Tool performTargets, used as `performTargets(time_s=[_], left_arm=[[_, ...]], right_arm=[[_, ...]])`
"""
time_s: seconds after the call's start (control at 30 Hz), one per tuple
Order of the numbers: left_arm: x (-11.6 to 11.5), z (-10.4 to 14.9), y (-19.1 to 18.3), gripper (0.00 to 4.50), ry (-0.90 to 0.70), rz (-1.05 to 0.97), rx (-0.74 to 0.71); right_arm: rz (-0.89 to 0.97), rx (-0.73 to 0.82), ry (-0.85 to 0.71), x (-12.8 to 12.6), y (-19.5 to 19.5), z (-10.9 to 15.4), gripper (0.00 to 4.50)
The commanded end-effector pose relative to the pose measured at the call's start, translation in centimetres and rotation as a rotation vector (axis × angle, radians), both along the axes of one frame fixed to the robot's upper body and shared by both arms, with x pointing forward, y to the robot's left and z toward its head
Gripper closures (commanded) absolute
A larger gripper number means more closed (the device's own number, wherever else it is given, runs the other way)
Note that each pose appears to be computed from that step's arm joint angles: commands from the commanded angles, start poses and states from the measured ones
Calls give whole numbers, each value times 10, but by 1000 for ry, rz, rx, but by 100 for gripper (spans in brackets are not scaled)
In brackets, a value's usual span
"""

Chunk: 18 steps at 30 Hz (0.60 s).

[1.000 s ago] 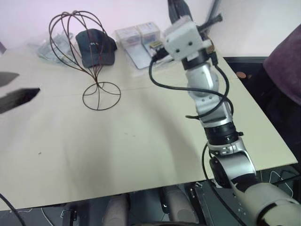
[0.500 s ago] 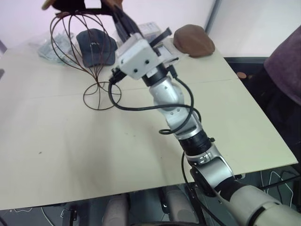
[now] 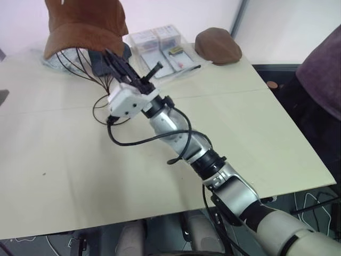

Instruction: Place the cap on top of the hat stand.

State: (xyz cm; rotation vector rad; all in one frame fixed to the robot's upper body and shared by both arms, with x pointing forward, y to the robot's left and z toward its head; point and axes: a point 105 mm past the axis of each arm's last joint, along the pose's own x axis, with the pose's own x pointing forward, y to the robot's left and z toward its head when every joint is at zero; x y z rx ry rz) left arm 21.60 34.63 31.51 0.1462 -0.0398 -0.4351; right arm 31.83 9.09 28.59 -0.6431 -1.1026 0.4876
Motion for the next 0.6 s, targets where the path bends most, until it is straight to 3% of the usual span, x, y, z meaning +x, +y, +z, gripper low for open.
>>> performTargets(time_s=[0.03,0.3,0.6], left_arm=[[-6,9,3,0,-54,23,24],[-2,4,0,0,-48,20,23],[2,3,-4,0,-49,19,27]], right_arm=[[39,-14,-94,-17,14,10,448],[80,-60,-81,-25,18,-3,448],[55,-63,-37,-18,11,-9,448]])
